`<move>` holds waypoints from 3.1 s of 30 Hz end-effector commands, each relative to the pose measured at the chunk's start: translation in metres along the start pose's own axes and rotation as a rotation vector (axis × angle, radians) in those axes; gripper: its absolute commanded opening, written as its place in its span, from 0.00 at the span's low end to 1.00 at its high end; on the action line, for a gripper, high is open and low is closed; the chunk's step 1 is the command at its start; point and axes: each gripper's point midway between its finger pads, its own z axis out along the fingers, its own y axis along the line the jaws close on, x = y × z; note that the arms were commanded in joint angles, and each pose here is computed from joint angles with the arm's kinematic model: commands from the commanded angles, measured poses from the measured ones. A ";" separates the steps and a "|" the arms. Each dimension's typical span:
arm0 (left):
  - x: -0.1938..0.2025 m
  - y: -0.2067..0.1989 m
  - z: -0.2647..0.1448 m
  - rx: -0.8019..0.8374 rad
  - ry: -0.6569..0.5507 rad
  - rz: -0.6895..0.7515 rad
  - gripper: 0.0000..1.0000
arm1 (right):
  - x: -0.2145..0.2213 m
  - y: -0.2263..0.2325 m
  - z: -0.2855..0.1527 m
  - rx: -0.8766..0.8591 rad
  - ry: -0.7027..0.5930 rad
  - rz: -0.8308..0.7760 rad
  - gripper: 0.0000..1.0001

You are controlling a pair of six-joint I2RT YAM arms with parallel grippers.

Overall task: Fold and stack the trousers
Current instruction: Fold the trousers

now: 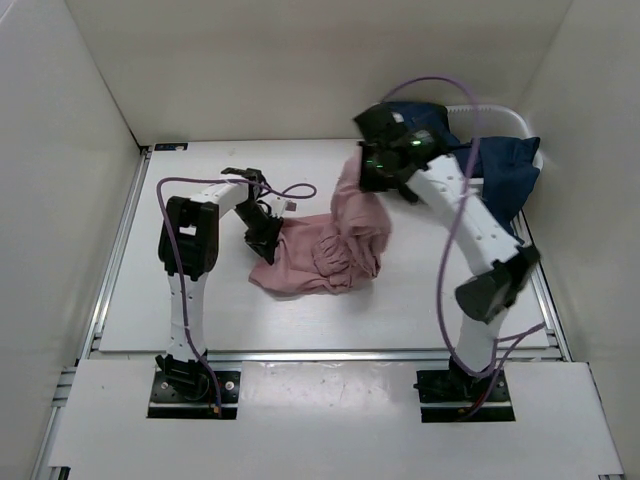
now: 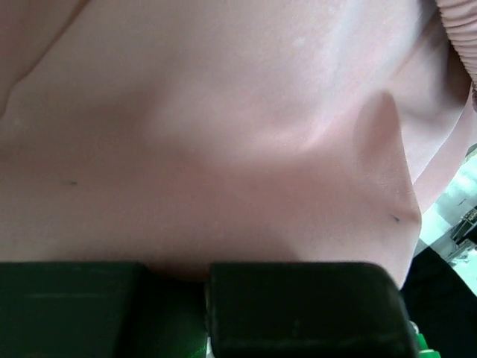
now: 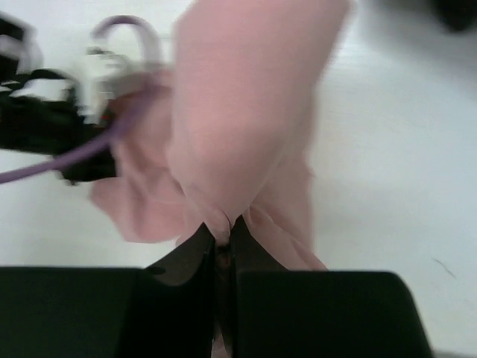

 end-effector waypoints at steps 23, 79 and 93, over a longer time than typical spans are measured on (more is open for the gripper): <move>-0.028 -0.044 0.000 0.081 -0.025 0.183 0.61 | 0.041 -0.121 0.004 0.307 0.171 -0.031 0.00; -0.092 -0.095 0.015 -0.078 -0.205 0.441 0.79 | 0.171 -0.250 0.130 0.065 0.205 0.431 0.71; 0.025 -0.006 -0.057 -0.325 -0.231 0.298 0.76 | 0.177 -0.111 0.135 -0.160 0.237 0.331 0.62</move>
